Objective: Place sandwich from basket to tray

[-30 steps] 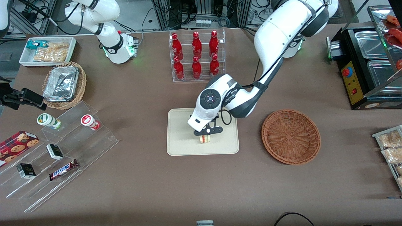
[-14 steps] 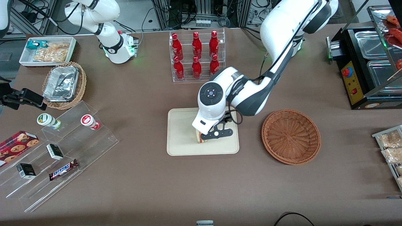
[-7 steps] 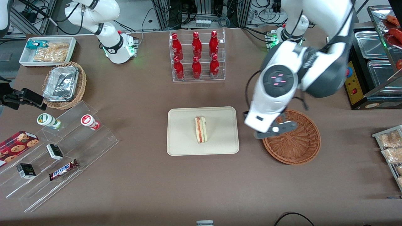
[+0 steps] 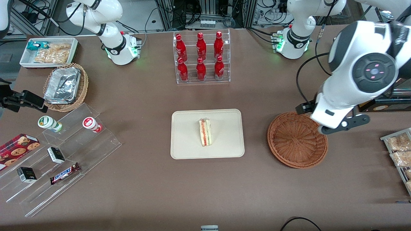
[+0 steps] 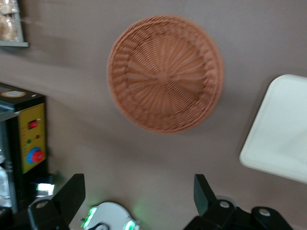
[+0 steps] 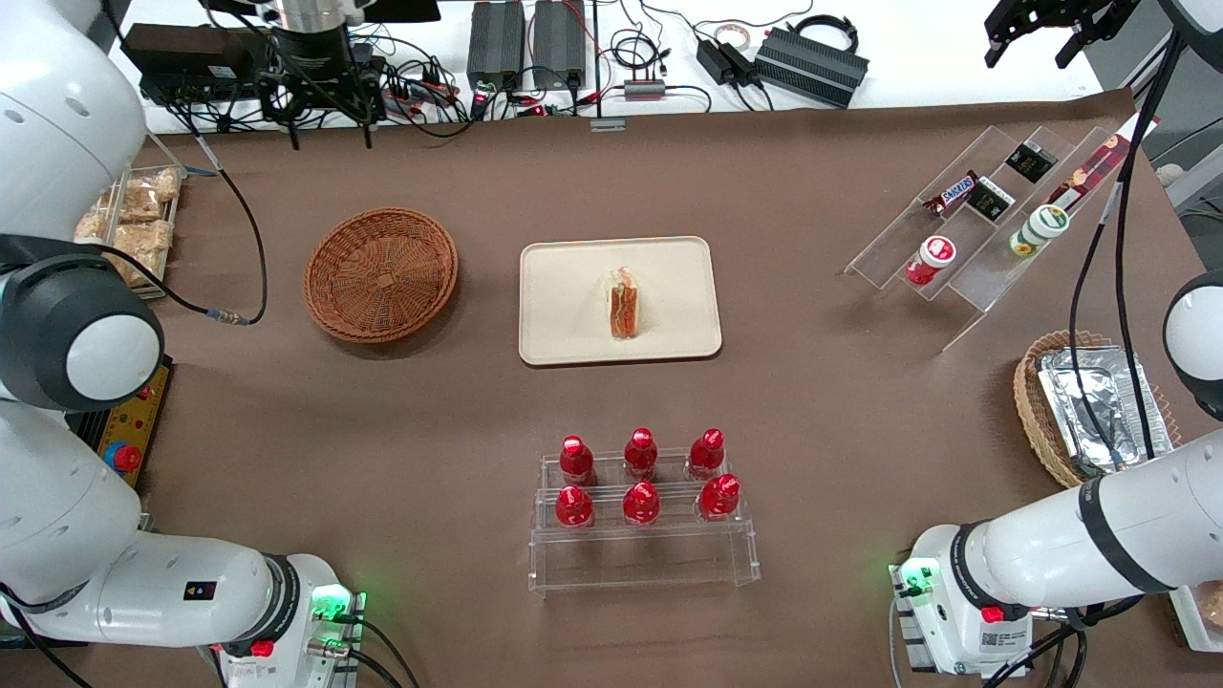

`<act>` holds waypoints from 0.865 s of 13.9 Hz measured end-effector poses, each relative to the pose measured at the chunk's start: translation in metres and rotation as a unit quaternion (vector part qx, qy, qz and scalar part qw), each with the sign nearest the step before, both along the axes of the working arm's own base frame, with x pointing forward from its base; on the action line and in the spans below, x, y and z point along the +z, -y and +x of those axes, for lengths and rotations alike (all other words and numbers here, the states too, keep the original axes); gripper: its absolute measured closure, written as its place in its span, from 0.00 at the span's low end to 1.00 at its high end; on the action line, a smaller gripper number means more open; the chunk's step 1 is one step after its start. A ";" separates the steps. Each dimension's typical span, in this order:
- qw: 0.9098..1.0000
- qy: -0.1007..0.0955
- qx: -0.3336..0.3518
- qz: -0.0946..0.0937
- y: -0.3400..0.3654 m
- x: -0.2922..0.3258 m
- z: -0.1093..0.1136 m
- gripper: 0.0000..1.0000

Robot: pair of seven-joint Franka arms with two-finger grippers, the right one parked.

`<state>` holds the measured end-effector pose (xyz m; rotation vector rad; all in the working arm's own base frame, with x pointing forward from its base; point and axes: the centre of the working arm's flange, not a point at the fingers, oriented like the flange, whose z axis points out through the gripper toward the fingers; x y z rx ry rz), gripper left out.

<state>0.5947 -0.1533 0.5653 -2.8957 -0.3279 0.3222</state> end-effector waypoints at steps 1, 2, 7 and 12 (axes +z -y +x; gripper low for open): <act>1.000 -0.003 -0.001 -0.002 -0.012 0.007 -0.002 0.00; 1.000 -0.007 -0.004 -0.006 -0.022 0.014 -0.005 0.00; 0.999 -0.024 -0.039 -0.016 -0.020 0.021 -0.049 0.00; 0.998 -0.015 -0.062 -0.014 -0.025 0.031 -0.074 0.00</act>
